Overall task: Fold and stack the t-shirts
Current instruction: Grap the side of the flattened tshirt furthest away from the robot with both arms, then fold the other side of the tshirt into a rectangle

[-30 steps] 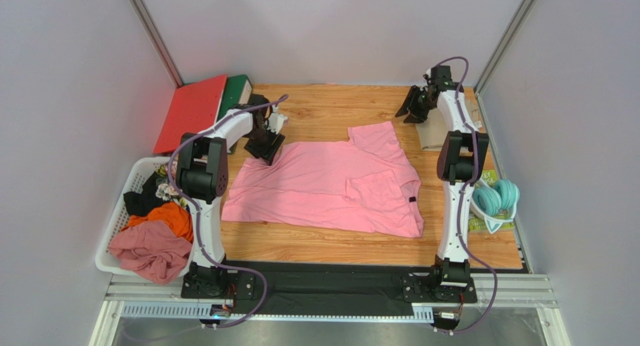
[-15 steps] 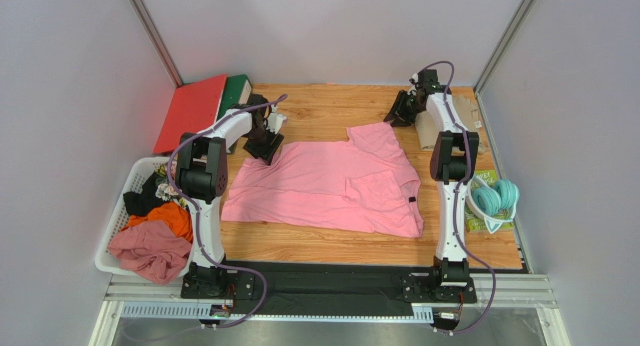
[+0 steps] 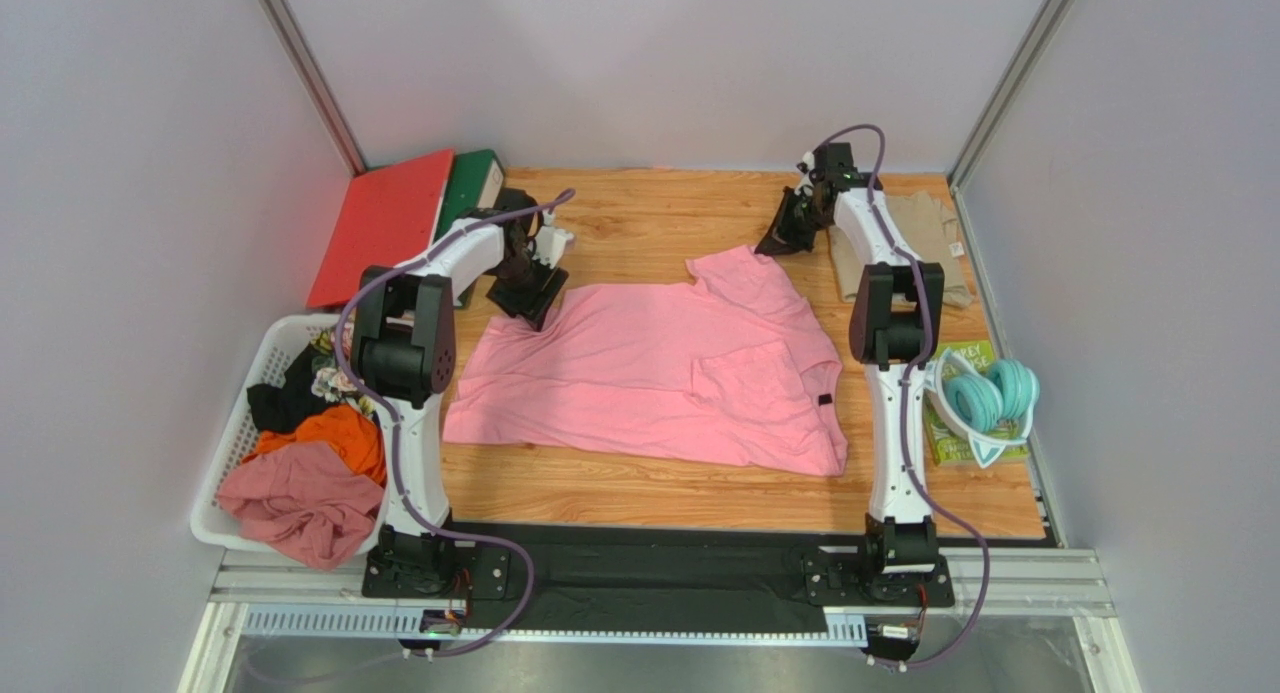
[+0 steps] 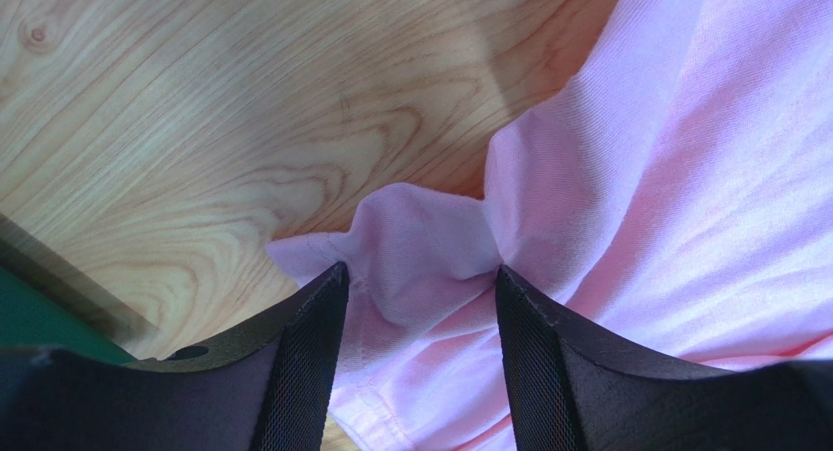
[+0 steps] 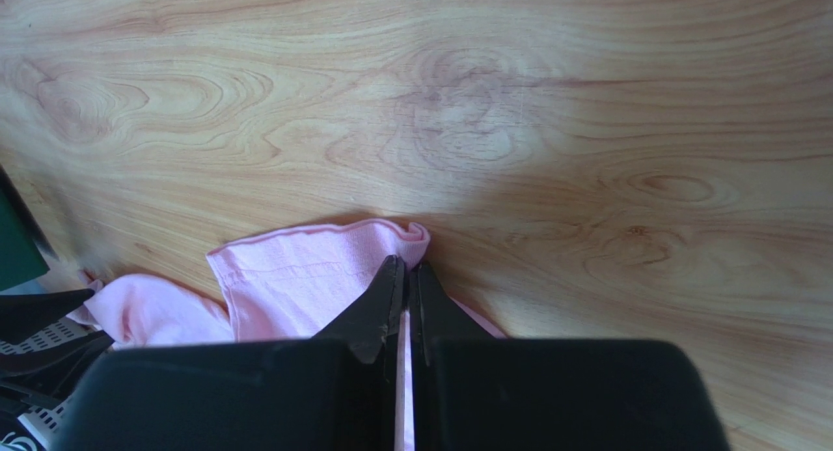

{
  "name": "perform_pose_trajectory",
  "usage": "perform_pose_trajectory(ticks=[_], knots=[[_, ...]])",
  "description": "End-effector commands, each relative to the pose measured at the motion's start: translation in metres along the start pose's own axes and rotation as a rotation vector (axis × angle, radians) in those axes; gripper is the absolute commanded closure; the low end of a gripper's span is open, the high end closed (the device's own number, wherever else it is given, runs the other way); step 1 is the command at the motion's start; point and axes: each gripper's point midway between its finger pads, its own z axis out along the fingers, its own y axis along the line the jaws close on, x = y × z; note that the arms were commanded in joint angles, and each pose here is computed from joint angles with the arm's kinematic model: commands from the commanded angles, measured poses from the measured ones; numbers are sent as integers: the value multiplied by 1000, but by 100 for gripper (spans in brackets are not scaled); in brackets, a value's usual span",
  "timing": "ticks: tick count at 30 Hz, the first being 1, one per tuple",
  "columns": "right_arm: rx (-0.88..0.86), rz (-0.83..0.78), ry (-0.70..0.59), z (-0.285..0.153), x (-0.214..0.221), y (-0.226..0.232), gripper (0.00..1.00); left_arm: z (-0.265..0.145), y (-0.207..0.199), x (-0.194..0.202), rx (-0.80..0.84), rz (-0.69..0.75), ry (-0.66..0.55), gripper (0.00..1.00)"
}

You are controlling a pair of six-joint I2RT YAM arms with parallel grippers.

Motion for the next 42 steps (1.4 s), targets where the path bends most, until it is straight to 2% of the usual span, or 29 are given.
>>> perform_pose_trajectory(ticks=[1,7,10,13,15,17,20,26,32,35,42], knots=[[32,-21,-26,-13,-4,0,100,-19,6,-8,-17,9,-42,36],[30,-72,-176,-77,-38,36,100,-46,14,-28,-34,-8,-103,43],[24,-70,-236,-109,-50,48,100,-62,16,-29,-45,-4,-125,48],[2,-75,-261,-132,-52,59,100,-73,19,-23,-55,-8,-140,49],[2,-74,-254,-136,-47,60,100,-80,21,-20,-66,-13,-151,46],[-2,-62,-231,-132,-40,58,100,-77,26,-11,-80,-17,-135,35],[0,-49,-197,-124,-30,52,100,-69,32,-3,-83,-37,-124,31],[-5,-38,-168,-115,-23,47,100,-29,44,-6,-54,-75,-60,31],[-7,-41,-151,-107,-20,45,100,-8,61,-38,-55,-83,-78,31],[-6,-47,-141,-104,-17,44,100,-12,72,-59,-68,-103,-99,32],[-2,-44,-119,-96,-12,39,100,-24,78,-71,-75,-112,-142,32]])
